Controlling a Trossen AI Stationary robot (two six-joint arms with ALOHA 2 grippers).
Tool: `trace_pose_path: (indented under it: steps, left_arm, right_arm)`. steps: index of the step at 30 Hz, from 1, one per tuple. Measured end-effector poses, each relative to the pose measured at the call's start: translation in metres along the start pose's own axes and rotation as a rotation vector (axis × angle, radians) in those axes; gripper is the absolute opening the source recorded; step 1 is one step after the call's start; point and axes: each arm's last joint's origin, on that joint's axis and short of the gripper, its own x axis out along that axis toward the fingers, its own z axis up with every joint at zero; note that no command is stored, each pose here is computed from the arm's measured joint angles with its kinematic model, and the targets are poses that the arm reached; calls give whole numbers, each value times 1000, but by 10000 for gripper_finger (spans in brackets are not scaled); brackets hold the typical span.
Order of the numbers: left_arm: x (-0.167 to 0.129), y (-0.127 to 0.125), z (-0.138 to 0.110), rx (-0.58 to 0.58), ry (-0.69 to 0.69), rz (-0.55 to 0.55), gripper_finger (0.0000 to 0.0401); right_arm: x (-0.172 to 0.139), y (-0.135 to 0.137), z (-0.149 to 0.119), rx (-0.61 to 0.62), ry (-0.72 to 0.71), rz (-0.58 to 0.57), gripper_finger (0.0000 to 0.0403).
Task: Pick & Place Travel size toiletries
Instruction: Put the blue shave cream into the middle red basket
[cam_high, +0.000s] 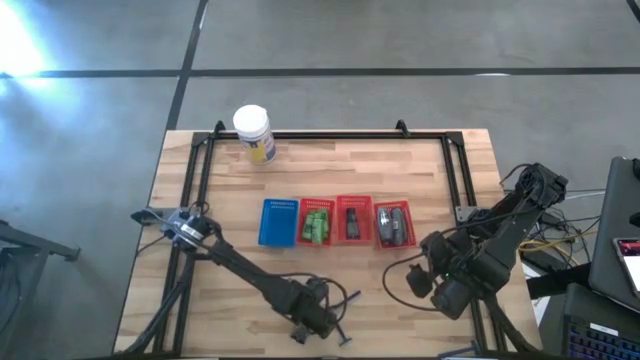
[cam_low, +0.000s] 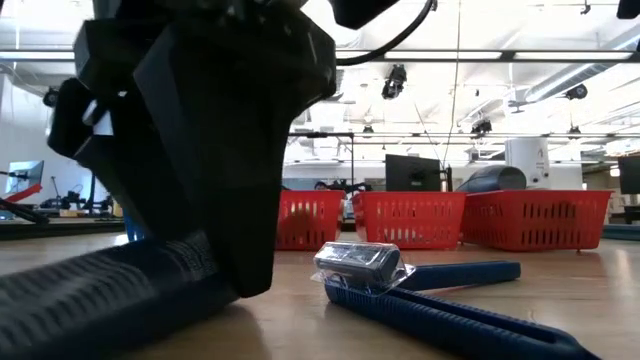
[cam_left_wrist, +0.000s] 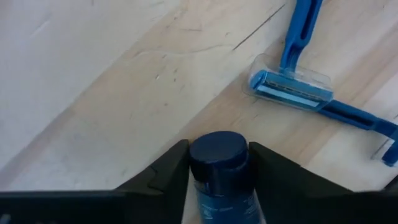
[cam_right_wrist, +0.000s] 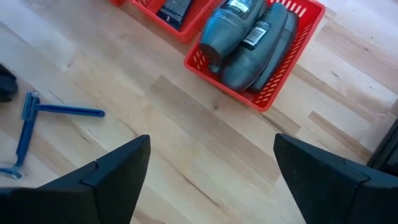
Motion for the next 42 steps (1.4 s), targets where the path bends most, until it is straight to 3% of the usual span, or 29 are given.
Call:
trace_pose_path:
  steps: [3, 7, 13, 17, 21, 25, 28, 31, 36, 42]
  left_arm:
    - [0, 1, 4, 11, -10, 3, 132]
    - [-11, 2, 7, 21, -59, 11, 131]
    - [-69, 9, 13, 14, -201, 13, 132]
    - [-125, 15, 21, 17, -484, -39, 132]
    - [-179, 27, 31, -73, -776, -86, 132]
    - [-213, 44, 36, -231, -1045, -115, 132]
    - [-228, 56, 38, -370, -1200, -164, 132]
    - [-230, 62, 44, -470, -1262, -204, 133]
    - [-230, 64, 59, -533, -1265, -218, 133]
    - [-238, 58, 68, -468, -1278, -205, 133]
  right_arm:
    - [0, 2, -1, 8, 5, 19, 343]
    - [0, 8, -2, -1, 16, 73, 338]
    - [3, 13, -4, 20, -12, 124, 319]
    - [7, 17, -5, 53, -54, 184, 313]
    - [12, 22, -5, 97, -145, 303, 317]
    - [13, 30, -4, 145, -436, 426, 321]
    - [11, 41, -2, 102, -664, 463, 325]
    - [15, 53, 5, 40, -767, 452, 330]
    - [23, 66, 28, 5, -851, 429, 339]
    - [38, 58, 57, 40, -806, 425, 340]
